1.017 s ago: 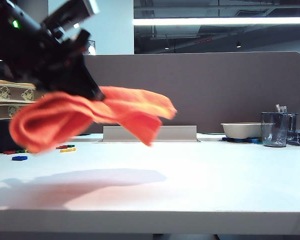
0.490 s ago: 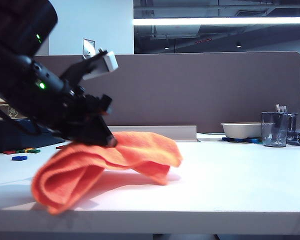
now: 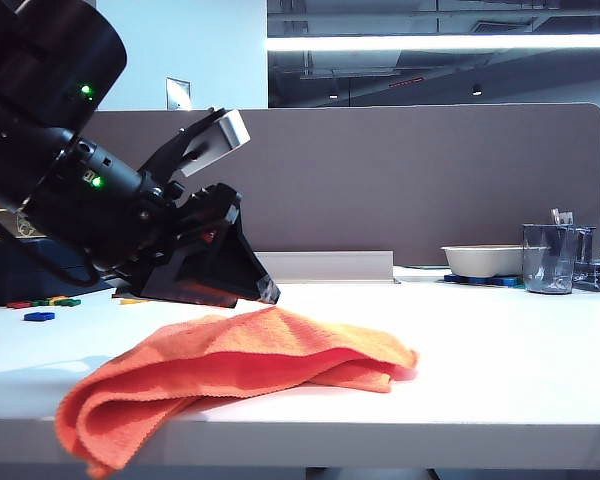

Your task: Use an orange cloth to wipe the letter magnets on the table away for a distance.

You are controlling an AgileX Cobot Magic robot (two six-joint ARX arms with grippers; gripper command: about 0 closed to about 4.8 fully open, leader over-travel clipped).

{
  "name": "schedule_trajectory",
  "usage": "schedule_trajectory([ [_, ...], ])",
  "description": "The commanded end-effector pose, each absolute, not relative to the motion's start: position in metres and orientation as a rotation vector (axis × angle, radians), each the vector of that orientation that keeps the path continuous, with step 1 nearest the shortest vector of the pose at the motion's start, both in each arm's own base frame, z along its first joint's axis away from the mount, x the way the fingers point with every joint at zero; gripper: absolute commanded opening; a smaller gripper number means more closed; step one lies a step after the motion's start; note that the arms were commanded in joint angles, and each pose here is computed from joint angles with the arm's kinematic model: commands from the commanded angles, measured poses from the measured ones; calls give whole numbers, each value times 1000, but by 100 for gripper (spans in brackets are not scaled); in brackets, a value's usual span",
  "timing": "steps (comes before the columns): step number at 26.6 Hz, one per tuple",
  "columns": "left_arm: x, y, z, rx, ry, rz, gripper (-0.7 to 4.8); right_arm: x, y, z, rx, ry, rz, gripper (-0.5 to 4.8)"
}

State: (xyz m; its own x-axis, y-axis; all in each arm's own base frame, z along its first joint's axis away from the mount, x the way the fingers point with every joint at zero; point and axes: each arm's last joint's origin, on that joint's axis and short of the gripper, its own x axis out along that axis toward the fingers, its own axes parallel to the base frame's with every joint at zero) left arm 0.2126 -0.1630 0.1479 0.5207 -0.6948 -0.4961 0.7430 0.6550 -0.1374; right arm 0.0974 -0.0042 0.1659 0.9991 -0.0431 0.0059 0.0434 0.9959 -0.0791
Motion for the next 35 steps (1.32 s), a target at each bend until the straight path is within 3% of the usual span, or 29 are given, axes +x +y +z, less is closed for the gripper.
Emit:
schedule_trajectory([
  [1,213,-164,155,72,513,-874,281,98,-4,165,-78,-16,-45,-5],
  [11,193,-149,222,4,250,-881,281,98,-4,165,-78,-16,-45,-5],
  [19,150,-114,276,-20,62,-772,281,98,-4,165,-78,-16,-45,-5],
  [35,77,-56,276,46,163,-614,281,98,-4,165,-78,-17,-45,-5],
])
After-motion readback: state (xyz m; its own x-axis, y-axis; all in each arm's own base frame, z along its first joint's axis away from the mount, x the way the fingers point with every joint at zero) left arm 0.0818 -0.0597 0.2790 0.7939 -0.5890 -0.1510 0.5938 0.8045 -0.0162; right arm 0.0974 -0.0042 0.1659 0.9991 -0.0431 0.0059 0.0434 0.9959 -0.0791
